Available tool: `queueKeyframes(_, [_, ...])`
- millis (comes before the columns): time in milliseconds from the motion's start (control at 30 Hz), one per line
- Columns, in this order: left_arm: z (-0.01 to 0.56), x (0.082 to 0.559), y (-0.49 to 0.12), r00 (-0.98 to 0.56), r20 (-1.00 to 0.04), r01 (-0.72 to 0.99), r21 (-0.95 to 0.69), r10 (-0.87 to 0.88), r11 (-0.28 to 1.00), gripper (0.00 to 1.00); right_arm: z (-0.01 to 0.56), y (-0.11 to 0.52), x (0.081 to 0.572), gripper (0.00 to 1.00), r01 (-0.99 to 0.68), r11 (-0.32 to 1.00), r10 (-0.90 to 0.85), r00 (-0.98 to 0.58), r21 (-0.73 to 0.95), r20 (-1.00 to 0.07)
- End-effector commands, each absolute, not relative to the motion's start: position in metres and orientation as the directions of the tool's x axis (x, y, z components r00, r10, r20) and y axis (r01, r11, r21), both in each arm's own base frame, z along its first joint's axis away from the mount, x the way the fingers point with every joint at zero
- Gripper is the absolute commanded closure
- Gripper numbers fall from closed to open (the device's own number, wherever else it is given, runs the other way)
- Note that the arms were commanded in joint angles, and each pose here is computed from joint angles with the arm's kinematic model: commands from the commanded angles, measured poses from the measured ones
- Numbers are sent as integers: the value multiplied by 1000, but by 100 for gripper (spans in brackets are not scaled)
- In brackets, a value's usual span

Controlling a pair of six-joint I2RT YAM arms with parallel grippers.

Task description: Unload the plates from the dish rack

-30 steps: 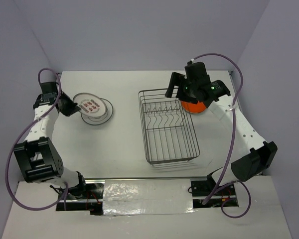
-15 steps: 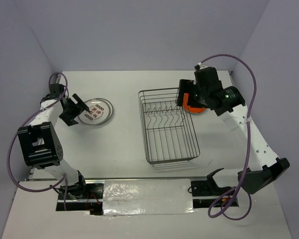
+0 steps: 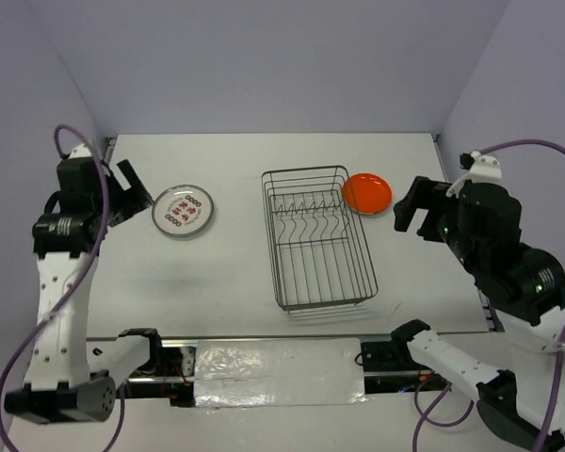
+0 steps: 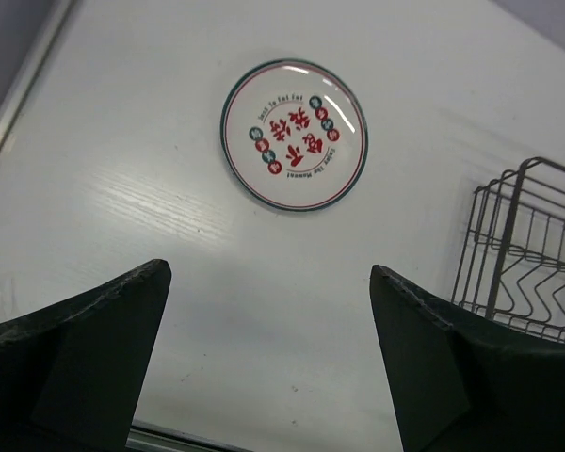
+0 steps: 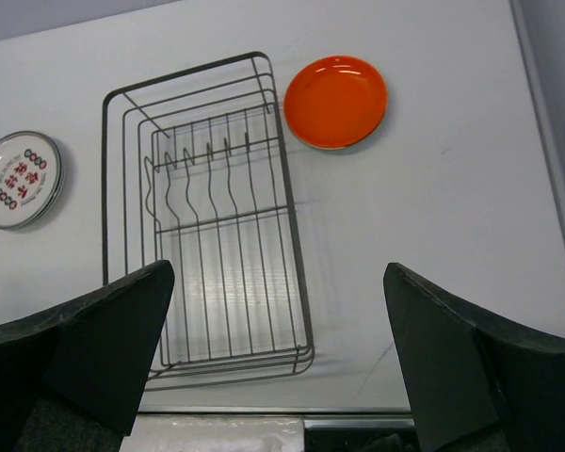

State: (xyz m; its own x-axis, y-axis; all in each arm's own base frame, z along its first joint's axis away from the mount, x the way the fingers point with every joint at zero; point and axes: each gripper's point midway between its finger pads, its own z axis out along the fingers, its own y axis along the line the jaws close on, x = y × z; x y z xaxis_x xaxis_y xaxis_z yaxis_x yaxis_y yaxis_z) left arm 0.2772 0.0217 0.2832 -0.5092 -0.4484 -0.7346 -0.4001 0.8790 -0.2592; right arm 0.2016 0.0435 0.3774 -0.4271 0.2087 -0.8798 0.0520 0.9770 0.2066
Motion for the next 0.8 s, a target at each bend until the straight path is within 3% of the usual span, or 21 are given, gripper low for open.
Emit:
queueKeyframes(0, [302, 248, 31, -471, -773, -433, -218, -426, 875, 0, 367, 20, 192, 0, 143, 979, 190, -425, 142, -885])
queueKeyframes(167, [291, 217, 46, -457, -799, -494, -136, -390, 859, 0, 386, -1, 160, 0, 118, 973, 224, -250, 200, -942])
queueKeyframes(300, [266, 191, 62, -480, -775, -596, -56, -411, 801, 0, 378, -12, 139, 0, 130, 970, 230, -235, 204, -944])
queueKeyframes(767, [300, 209, 61, -441, -798, -594, -84, -411, 800, 1, 375, -27, 137, 0, 193, 964, 224, -204, 186, -953])
